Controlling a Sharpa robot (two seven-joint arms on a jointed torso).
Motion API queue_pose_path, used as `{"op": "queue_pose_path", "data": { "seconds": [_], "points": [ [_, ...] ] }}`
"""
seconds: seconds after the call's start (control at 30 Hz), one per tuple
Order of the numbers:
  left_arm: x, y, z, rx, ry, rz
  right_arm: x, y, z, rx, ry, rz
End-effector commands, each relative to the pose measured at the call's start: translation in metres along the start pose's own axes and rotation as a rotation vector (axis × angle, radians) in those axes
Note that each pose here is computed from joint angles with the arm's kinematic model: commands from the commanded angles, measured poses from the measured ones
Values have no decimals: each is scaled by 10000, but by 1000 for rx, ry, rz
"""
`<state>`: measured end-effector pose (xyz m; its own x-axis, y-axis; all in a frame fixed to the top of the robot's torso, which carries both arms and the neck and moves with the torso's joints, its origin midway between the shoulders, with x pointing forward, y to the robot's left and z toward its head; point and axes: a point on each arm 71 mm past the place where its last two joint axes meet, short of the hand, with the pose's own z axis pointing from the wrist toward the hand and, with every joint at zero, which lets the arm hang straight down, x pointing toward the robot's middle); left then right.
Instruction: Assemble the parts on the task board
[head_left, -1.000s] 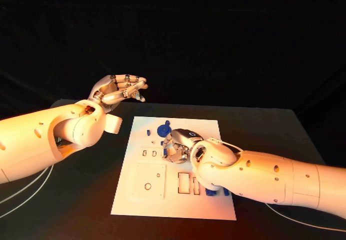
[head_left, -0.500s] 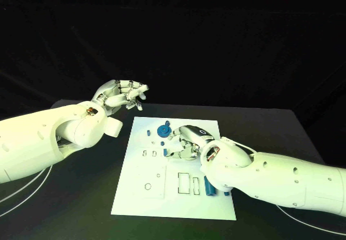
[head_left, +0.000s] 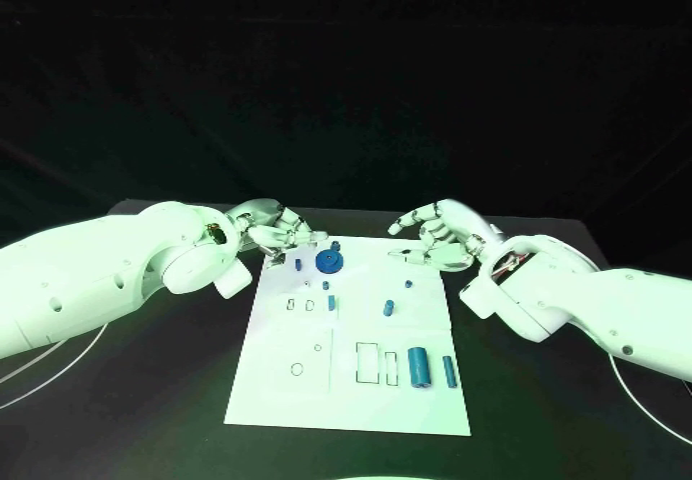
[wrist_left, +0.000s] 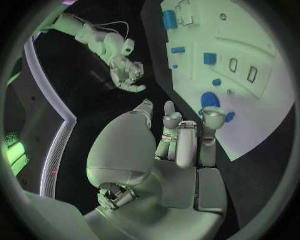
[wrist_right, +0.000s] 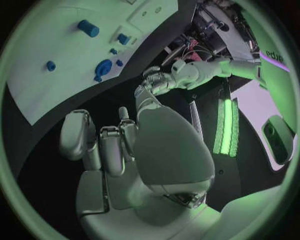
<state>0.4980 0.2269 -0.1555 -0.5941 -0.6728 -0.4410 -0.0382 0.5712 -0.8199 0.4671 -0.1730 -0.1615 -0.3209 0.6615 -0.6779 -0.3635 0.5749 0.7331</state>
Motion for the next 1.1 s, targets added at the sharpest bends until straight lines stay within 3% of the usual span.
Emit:
{"op": "queue_pose_path", "data": {
  "seconds": [0.03, 0.13, 0.37, 0.7, 1.1],
  "points": [
    [107, 103, 39, -199, 127, 218, -136, -93, -1, 20, 9, 227],
    [149, 98, 90, -241, 151, 270, -277, -202, -1, 49, -29, 253],
    [218, 65, 192, -291, 167, 354, -445, -332, -5, 82, -79, 258],
    [311, -23, 340, -308, 186, 435, -508, -389, -8, 102, -96, 232],
    [373, -49, 438, -331, 228, 491, -527, -419, -3, 116, -99, 213]
  ]
}}
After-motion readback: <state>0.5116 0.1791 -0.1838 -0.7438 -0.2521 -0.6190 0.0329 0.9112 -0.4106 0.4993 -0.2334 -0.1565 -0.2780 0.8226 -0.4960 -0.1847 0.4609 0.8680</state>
